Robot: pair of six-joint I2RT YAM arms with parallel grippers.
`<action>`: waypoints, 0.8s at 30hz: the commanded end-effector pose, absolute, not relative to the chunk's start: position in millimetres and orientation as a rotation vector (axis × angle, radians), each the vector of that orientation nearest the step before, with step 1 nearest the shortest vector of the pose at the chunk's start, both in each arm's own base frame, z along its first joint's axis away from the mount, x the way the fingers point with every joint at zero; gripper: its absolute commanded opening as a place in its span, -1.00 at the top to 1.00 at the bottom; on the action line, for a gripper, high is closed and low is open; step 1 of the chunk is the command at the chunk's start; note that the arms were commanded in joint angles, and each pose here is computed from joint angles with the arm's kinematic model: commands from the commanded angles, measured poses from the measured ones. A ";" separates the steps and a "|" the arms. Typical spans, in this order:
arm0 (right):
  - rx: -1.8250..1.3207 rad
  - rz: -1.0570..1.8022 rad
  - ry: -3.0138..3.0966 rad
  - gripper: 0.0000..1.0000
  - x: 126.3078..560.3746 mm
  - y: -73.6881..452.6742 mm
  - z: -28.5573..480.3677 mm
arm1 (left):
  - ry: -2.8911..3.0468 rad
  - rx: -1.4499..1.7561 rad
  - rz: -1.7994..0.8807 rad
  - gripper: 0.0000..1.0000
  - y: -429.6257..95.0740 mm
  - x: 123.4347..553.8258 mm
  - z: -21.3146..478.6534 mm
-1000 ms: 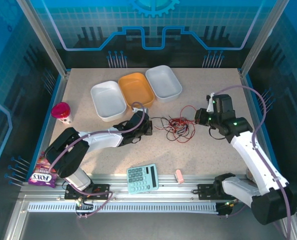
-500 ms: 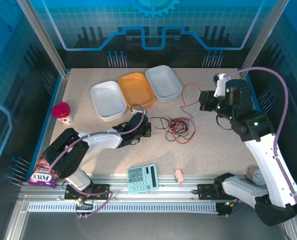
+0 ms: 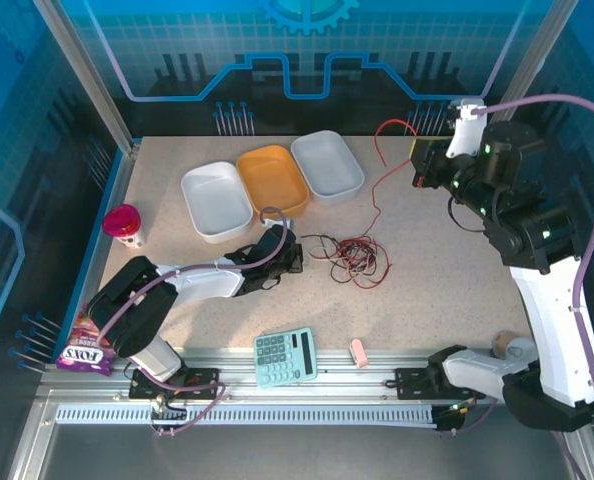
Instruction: Untangle the cables
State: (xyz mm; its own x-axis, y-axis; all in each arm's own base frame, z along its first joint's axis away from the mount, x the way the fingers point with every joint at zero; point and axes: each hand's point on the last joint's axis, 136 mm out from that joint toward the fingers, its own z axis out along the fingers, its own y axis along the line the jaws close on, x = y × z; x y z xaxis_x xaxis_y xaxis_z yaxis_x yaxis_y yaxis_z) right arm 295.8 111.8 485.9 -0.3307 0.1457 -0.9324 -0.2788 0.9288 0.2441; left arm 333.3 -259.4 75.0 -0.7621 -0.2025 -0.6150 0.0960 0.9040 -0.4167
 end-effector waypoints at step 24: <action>-0.277 0.528 1.380 1.00 297.6 148.6 649.1 | 2.352 -0.103 -0.645 1.00 -265.2 332.8 80.7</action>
State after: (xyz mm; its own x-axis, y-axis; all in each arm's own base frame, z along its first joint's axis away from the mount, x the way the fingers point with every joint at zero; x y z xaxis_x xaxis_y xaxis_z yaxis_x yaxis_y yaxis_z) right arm 308.5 145.1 623.9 0.0079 0.1739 -0.9847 -0.4723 0.8686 0.1496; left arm 335.3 -265.4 80.5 -0.7580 -0.2315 -0.6098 0.0976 0.8842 -0.4568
